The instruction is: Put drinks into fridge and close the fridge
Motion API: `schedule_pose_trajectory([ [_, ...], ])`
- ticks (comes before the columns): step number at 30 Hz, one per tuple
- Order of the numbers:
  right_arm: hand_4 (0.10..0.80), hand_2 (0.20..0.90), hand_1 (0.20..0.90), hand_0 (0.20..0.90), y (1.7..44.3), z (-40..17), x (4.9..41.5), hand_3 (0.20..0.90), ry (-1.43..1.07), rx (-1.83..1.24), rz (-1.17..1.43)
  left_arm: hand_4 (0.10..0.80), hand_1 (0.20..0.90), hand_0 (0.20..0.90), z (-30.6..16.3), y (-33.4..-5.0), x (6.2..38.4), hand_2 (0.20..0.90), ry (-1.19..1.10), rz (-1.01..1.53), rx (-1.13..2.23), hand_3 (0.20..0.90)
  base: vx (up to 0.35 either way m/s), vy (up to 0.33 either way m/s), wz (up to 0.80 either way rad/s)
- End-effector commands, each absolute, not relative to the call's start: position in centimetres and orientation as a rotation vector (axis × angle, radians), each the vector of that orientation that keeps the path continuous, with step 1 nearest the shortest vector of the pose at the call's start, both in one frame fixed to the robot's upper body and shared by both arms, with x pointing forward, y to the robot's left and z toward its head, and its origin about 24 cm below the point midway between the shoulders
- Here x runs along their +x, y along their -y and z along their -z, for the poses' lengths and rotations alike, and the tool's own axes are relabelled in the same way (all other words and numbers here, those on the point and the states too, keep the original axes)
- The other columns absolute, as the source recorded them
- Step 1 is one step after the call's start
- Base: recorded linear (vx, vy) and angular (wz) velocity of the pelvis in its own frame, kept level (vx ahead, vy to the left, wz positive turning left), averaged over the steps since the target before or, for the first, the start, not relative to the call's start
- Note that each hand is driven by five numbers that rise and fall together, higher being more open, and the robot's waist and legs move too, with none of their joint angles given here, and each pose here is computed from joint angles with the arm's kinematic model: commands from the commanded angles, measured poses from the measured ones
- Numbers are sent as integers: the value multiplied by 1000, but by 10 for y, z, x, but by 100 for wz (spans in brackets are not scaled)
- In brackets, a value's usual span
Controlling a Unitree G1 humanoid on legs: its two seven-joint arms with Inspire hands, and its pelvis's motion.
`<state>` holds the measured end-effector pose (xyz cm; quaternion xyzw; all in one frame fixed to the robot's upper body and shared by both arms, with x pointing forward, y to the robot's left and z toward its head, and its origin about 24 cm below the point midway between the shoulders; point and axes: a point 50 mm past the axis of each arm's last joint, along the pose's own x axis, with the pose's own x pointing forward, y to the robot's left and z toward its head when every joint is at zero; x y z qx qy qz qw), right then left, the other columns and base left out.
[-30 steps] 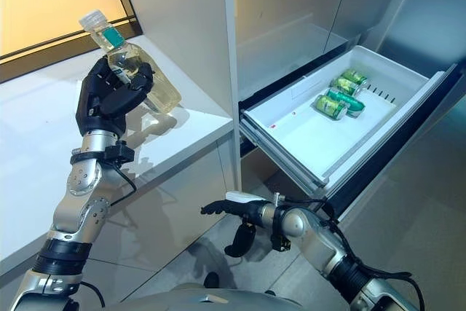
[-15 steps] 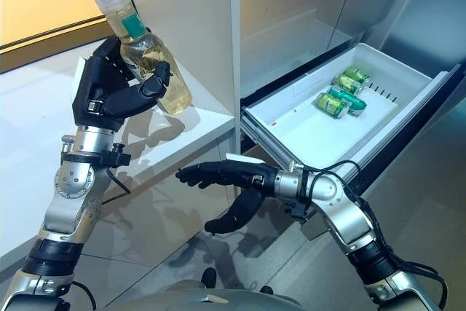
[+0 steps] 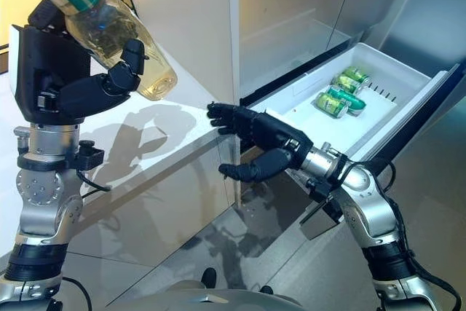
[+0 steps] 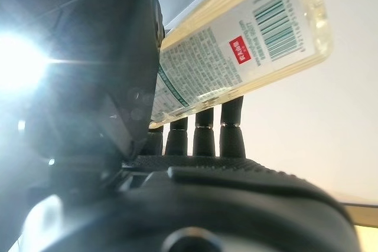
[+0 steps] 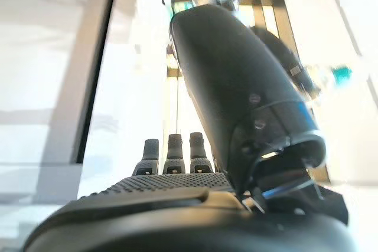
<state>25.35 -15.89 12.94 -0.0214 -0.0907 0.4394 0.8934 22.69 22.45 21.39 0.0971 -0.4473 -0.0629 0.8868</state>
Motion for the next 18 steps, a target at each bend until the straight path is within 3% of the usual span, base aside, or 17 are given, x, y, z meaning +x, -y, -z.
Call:
schedule_pose_trajectory([
  [1,800,900,900,900,158,-168,247,900,443,7,-897,100,300,300,-255,-228,207,300,1190,165,242,200,0,0,0],
  [18,800,900,900,900,134,-183,265,900,406,-5,-957,100,300,300,-248,-200,224,300,1061,424,182,200,0,0,0],
])
